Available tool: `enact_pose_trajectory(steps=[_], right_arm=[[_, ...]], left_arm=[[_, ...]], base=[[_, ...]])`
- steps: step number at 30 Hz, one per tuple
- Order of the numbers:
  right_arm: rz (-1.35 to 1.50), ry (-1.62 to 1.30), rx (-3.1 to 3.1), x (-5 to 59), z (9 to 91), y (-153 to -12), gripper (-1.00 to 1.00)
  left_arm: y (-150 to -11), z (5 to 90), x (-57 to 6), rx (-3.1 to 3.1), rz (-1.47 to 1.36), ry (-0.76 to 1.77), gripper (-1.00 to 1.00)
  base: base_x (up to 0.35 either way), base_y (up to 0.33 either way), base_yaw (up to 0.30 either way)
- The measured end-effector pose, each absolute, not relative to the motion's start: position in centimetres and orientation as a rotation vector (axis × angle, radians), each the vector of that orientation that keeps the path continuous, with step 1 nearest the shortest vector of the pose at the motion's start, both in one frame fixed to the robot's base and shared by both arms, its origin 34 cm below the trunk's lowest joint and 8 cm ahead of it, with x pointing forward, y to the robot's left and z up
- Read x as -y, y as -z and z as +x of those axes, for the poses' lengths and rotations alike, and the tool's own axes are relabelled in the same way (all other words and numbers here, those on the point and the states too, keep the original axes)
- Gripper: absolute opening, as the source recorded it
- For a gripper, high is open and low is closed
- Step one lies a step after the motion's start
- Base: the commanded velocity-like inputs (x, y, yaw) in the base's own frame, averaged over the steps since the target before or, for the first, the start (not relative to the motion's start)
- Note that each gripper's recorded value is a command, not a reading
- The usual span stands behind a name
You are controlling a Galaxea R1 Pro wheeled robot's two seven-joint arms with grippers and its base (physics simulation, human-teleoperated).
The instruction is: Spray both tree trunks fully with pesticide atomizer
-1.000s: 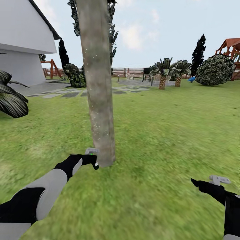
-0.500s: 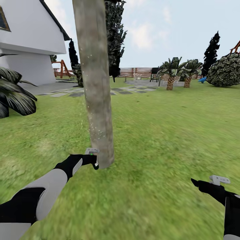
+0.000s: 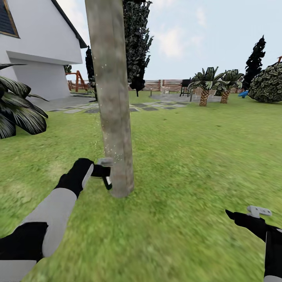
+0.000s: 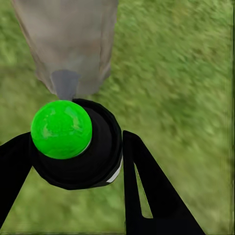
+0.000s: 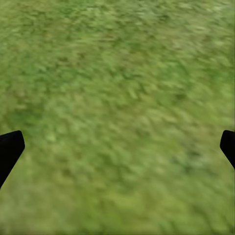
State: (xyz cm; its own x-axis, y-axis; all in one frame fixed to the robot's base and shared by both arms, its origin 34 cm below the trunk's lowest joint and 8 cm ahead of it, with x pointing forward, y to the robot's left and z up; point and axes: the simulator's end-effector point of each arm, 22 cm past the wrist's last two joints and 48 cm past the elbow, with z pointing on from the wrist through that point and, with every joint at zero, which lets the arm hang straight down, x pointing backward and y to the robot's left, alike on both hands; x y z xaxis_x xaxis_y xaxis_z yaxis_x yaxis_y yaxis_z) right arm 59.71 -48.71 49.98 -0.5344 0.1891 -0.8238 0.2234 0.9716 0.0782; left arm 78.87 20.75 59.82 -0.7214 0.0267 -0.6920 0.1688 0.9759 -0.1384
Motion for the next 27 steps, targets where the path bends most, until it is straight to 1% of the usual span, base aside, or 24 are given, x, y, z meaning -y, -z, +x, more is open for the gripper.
enact_pose_trajectory(steps=[14,21,27], right_arm=[[0.287,0.042,-2.147,48.7,59.7,-50.0,1.0],[0.289,0.039,-2.145,48.7,59.7,-50.1,1.0],[0.289,0.04,-2.145,48.7,59.7,-50.1,1.0]], left_arm=[[-72.6,82.1,-20.9,-2.26,0.135,0.228,-1.0],[-76.5,83.2,-21.2,-2.211,0.16,0.152,-1.0],[-78.7,83.7,-21.5,-2.196,0.209,-0.008,-1.0]], base=[[0.0,0.0,0.0],[0.0,0.0,-0.201],[0.0,0.0,-0.029]])
